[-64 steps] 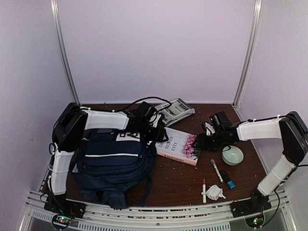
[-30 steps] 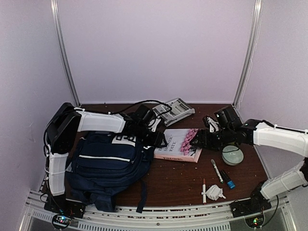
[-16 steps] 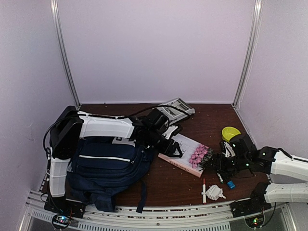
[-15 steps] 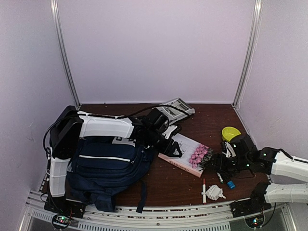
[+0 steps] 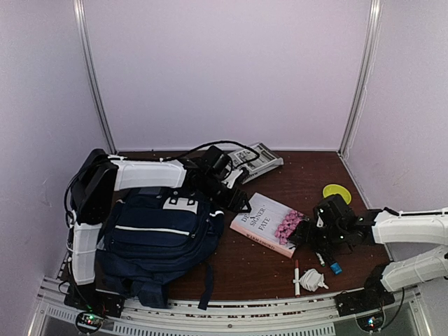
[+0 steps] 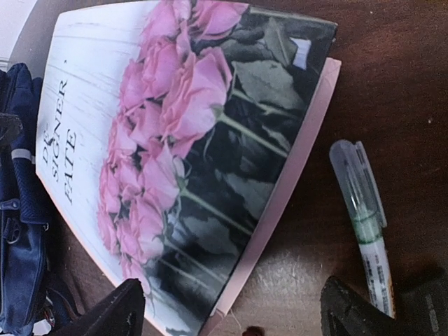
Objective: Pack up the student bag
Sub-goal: Move the book to the center of the board, then adjust the book at the center of the board.
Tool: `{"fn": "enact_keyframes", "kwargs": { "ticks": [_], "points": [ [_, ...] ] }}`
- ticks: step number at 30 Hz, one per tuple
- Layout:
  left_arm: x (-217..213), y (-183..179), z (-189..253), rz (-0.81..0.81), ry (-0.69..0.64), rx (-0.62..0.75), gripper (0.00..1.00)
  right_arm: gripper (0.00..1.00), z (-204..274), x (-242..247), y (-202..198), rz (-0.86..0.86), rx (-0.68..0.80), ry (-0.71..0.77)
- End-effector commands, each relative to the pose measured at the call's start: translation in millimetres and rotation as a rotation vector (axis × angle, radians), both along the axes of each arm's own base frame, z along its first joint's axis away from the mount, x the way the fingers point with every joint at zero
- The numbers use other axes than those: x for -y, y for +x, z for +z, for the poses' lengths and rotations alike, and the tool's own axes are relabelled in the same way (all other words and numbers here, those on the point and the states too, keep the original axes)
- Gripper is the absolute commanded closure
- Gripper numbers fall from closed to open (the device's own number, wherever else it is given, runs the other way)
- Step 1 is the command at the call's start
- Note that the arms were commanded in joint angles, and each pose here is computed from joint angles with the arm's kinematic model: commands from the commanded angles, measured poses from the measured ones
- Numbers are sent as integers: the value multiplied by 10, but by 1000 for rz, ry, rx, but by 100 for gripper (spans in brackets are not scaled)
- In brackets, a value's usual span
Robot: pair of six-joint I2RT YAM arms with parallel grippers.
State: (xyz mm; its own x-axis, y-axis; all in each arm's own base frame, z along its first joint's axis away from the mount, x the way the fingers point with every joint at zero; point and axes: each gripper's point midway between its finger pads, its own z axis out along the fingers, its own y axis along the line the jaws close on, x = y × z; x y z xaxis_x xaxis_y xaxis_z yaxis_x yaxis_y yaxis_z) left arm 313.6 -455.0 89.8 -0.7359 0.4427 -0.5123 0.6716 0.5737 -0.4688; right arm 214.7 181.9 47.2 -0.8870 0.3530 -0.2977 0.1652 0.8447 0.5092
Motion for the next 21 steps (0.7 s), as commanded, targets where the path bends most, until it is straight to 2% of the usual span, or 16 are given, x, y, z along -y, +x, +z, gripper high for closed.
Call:
{"fn": "enact_keyframes", "kwargs": {
  "ticks": [1, 6, 10, 15, 21],
  "points": [
    [88, 28, -180, -5, 15, -15, 33, 12, 24, -147, 255, -31, 40, 31],
    [84, -37, -465, -11, 54, -55, 34, 13, -179, -84, 323, -85, 41, 3],
    [55, -72, -672, -6, 80, -97, 41, 13, -159, -236, 397, -30, 52, 32],
    [9, -38, -766, 32, 21, -161, 61, 13, 142, -392, 574, 17, 134, 64],
    [-33, -18, -801, 42, 22, -169, 61, 14, 613, -709, 712, 89, 231, 243]
  ]
}}
